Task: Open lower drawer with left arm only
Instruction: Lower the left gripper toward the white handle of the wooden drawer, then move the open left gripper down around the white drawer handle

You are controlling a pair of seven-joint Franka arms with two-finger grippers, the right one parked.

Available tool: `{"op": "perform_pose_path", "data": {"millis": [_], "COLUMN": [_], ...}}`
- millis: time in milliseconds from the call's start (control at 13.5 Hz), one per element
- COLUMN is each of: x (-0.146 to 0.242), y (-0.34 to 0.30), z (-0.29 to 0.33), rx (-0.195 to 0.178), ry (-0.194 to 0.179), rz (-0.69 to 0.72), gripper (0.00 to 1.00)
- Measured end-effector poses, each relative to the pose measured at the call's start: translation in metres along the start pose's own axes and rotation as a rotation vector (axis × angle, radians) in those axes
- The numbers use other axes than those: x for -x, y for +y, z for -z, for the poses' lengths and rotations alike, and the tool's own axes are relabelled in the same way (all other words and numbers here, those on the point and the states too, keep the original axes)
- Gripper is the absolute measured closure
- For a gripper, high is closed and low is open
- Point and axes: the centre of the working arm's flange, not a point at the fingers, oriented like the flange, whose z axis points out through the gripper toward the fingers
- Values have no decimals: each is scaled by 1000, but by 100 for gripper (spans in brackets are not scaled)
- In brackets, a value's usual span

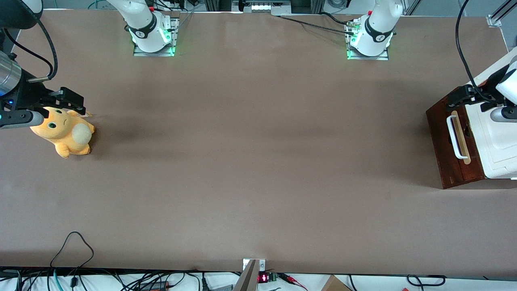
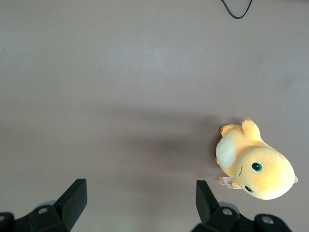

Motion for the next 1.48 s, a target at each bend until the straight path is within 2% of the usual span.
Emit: {"op": "perform_pose_path", "data": {"millis": [960,1034,1107,1181,1403,1477], "x": [-8,-8,-9,-10,-12,-12], "y": [-4,-5,-7,-4,29,42], "z": [-28,-32,-36,-41,-71,-88], "rx": [4,-15,-73,-151,-397,-491], "ry": [-67,-76,-89,-102,-144,-152], "rz": [4,2,-7,-18,-12,3], "gripper": [0,0,0,0,0,0]}}
